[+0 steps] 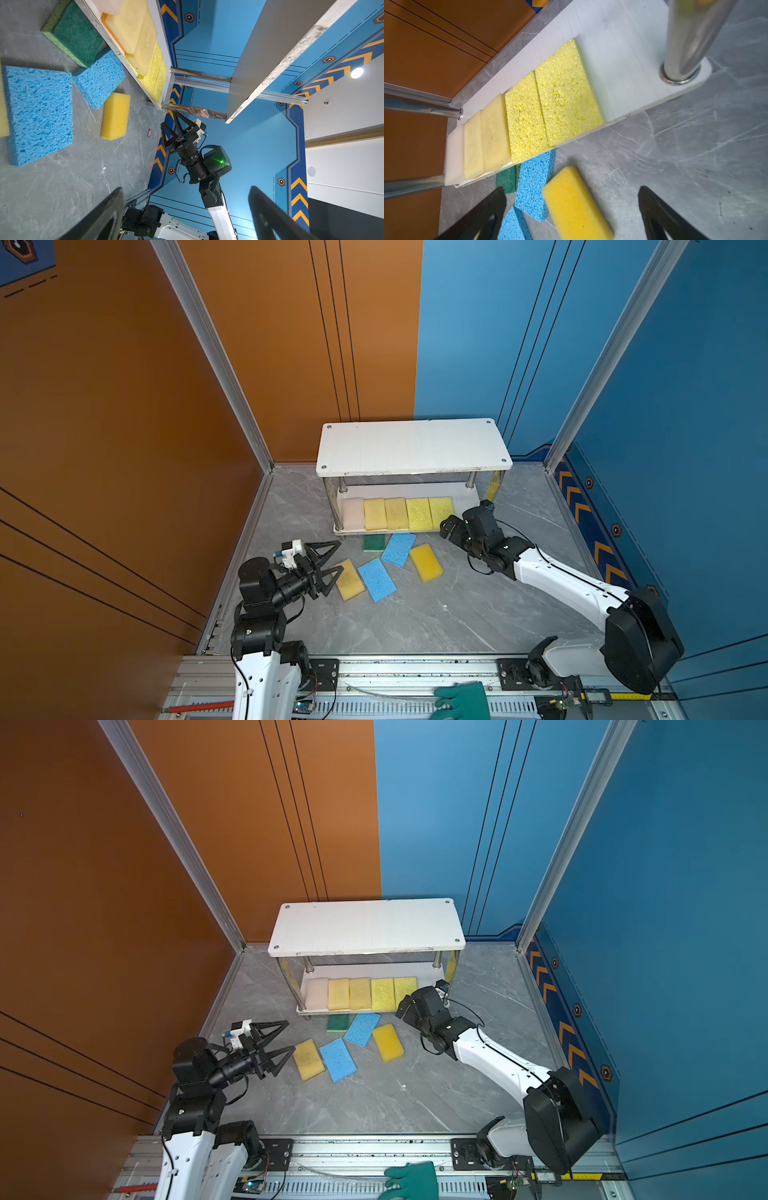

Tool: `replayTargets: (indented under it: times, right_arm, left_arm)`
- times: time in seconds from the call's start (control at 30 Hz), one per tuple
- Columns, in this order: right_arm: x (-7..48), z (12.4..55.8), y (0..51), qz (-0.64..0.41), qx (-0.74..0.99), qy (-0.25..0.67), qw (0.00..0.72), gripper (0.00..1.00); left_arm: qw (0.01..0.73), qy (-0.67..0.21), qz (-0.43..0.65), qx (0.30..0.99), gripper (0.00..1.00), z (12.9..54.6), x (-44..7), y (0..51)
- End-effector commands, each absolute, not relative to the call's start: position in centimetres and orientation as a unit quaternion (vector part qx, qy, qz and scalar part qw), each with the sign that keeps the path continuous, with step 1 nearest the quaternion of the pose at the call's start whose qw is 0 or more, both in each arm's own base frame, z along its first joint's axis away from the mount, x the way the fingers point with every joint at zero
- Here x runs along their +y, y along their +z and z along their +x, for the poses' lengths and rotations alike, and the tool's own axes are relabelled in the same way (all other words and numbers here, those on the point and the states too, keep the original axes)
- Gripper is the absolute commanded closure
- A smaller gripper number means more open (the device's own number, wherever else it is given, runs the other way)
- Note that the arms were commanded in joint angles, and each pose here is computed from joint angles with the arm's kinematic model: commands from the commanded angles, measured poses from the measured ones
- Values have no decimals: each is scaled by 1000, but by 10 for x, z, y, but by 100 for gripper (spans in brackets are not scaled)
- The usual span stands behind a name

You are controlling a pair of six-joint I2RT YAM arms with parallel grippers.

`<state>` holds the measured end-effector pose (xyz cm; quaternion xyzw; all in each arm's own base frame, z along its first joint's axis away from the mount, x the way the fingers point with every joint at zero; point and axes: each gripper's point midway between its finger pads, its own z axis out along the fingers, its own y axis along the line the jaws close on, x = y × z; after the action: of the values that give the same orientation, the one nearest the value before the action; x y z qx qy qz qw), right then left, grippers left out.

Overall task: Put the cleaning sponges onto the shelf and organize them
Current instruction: 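Open the right gripper and draw it back from the shelf, then move the right gripper down over the yellow foam sponge on the table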

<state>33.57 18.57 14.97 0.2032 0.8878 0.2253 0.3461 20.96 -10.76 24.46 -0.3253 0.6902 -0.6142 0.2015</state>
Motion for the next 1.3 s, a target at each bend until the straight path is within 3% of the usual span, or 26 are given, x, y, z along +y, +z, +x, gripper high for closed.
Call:
replayTargets:
  times: [0.0,0.23,0.6,0.93,1.27]
  right_arm:
    - [174,315,145,210,895,209,333,0]
    - [167,284,151,172,909,216,314,0]
    - [161,236,143,110,931,240,253,0]
    - [159,206,116,100,942,255,195,0]
    - [183,198,94,50,959,256,113,0]
  left_arm:
    - [199,-609,-315,701,5,203,-109,237]
    - [191,-582,-313,725,0,190,-112,218]
    - [154,-499,-299,799,1,156,-126,161]
    - [108,-371,-220,896,2,135,-144,102]
    - [93,-306,-127,939,2,134,-161,99]
